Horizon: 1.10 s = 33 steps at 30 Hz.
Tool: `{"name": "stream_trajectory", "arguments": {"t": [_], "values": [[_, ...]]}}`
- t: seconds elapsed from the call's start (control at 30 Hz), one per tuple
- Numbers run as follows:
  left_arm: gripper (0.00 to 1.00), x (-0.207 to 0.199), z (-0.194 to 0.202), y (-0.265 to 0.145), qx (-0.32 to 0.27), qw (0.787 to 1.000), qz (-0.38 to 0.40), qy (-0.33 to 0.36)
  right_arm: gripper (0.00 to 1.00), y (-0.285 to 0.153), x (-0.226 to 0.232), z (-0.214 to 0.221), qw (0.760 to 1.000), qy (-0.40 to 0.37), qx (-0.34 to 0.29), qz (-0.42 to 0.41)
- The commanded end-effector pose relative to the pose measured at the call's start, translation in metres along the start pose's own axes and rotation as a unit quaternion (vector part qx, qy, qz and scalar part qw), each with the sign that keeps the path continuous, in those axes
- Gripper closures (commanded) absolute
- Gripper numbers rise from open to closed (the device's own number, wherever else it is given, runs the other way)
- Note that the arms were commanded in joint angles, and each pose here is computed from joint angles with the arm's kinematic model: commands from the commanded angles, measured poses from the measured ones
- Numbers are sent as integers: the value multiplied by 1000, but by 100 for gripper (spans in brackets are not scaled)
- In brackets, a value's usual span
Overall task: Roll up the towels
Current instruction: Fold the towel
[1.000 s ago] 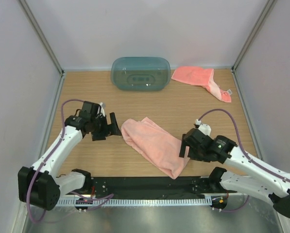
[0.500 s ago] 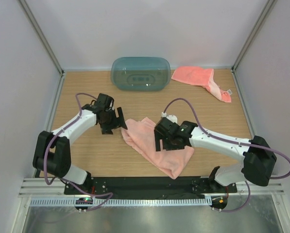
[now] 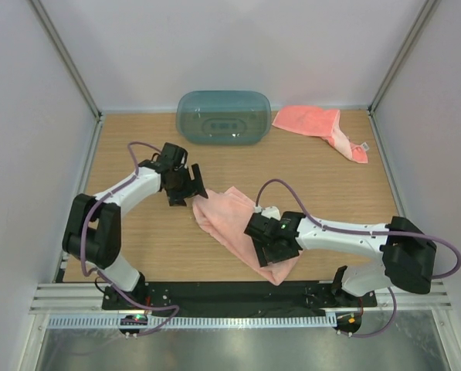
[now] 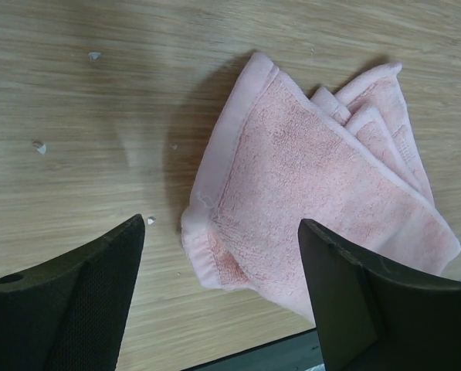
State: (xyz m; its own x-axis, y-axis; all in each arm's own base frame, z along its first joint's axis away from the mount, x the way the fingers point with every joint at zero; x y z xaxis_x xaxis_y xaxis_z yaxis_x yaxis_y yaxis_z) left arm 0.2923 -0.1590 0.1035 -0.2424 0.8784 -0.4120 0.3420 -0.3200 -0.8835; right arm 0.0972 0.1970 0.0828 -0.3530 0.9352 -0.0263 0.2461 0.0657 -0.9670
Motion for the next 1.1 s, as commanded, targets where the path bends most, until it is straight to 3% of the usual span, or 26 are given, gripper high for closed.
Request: {"name": "stream_trajectory", "arguments": {"t": [0.0,0.03,0.07,0.13,0.17,0.27,0.37,0.53,0.8,0.83,0.87,0.9,0.93,1.07], "values": [[20,-18,-16,-1,-26,999,35,4,31,-7,-7,9,1000,7,-8,6],[21,-21,-17,1,-25,999,43,5,36,-6,-9,13,1000,10,-5,9],[22,-23,-17,1,-24,999,47,5,50,-8,-10,14,1000,12,-8,8],[28,-28,-16,4,-20,998,53,7,63,-9,-12,17,1000,14,-10,11],[30,-30,-16,6,-20,998,58,11,76,-11,-13,17,1000,16,-14,12],[41,-37,-12,11,-13,998,62,19,99,-19,-21,18,999,24,-25,25],[41,-47,-5,7,-8,997,74,30,99,-28,-27,19,998,42,-39,30],[25,-43,5,-5,-26,998,42,50,99,-58,-61,25,985,130,-107,50],[25,-57,25,-28,-40,990,71,117,99,-67,-85,52,963,233,-137,-9],[25,-63,34,-31,-37,987,81,133,94,-66,-84,53,963,231,-136,-11],[25,-63,39,-33,-34,986,84,141,56,-65,-84,53,965,228,-130,-2],[23,-64,44,-36,-31,985,87,143,39,-65,-83,52,966,227,-127,1],[22,-60,51,-38,-25,986,87,142,16,-65,-82,52,967,224,-123,4],[15,-50,71,-42,-5,987,100,127,5,-74,-79,41,962,229,-148,-10]]}}
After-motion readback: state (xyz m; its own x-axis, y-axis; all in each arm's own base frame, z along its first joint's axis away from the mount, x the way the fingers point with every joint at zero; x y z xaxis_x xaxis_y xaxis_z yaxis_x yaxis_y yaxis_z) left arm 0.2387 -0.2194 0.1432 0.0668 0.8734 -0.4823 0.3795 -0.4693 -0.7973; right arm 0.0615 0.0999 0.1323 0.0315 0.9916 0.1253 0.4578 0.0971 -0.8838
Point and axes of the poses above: each gripper's point midway between its finger pads, its own y axis out along the fingers, its own x axis along the line the jaws close on, z = x × y, the point moved 4 cm from there along -y, back along the fingers, and after that the axes turned 5 degrees about -y, right-handed, at the moved point
